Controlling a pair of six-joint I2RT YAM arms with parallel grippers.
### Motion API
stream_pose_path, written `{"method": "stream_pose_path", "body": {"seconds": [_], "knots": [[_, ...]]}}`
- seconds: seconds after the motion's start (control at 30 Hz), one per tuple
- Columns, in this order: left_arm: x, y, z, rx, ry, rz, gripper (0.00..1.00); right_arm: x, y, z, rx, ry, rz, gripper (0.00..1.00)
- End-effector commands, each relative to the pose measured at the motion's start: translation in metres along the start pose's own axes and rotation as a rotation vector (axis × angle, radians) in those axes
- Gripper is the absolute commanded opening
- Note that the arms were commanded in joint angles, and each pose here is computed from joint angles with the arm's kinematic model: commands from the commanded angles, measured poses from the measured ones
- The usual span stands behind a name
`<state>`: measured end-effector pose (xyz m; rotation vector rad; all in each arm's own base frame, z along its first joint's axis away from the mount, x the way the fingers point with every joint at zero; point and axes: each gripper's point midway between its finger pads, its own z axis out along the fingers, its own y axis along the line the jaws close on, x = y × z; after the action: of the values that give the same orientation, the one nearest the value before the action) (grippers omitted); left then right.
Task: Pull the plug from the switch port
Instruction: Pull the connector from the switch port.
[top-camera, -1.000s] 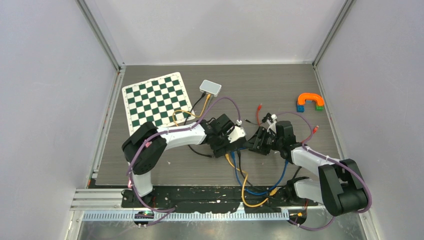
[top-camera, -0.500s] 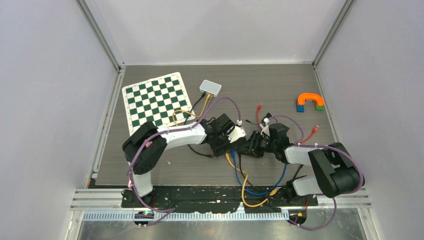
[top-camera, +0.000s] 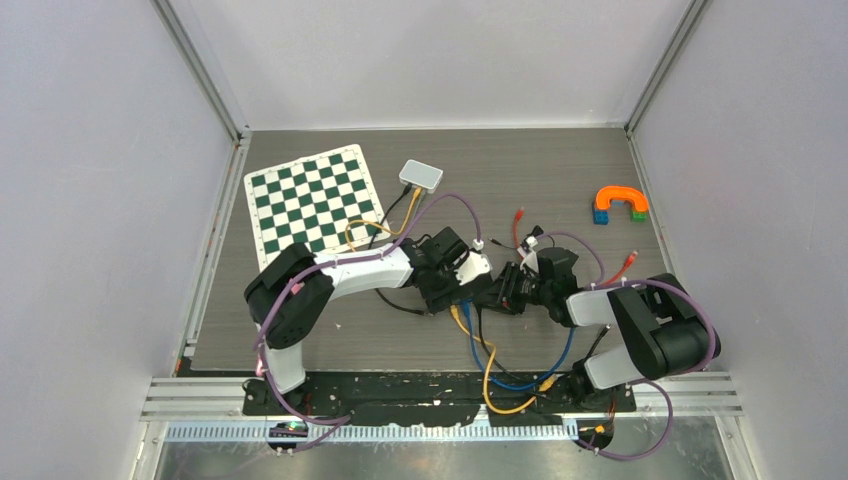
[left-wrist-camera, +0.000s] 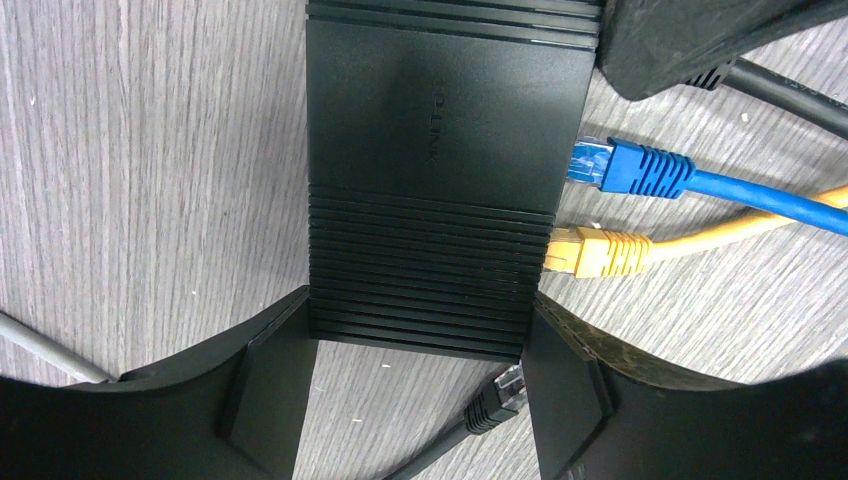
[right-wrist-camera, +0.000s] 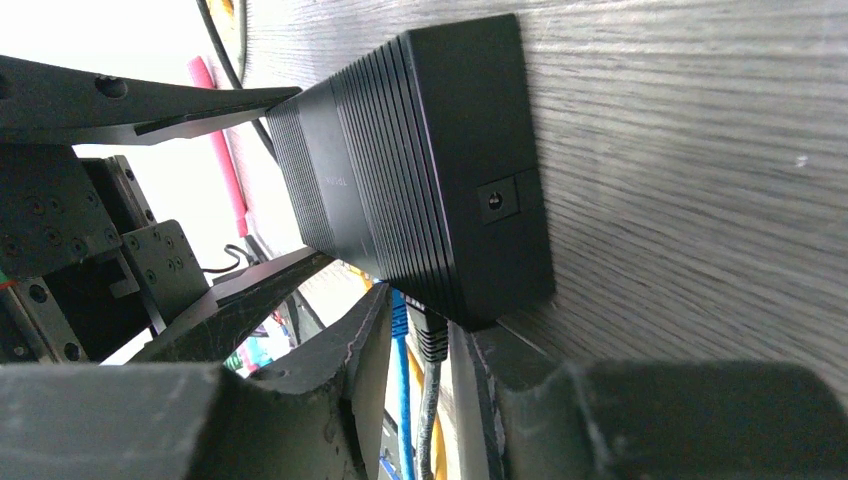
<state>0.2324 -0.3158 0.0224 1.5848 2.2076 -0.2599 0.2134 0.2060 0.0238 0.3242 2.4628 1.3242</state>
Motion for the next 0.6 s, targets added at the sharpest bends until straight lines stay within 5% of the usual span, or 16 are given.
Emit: {"method": "stream_pose_path", "body": {"seconds": [0.0, 0.33, 0.57], "knots": [[-0.0154, -0.0034, -0.0022, 0.024, -0.04, 0.011, 0.62, -0.0046, 0.0026, 0.0038, -0.022, -0.024, -0.016, 0.25], [-0.0121, -0.0027, -0.0017, 0.018, -0.03, 0.011, 0.62, 0.0004, -0.0004, 0.0029, -0.023, -0.013, -0.02, 0.19], [-0.0137, -0.0033, -0.0026, 0.023, -0.036, 0.012, 0.62, -0.0009, -0.0036, 0.0025, -0.006, -0.026, -0.019, 0.32]]}}
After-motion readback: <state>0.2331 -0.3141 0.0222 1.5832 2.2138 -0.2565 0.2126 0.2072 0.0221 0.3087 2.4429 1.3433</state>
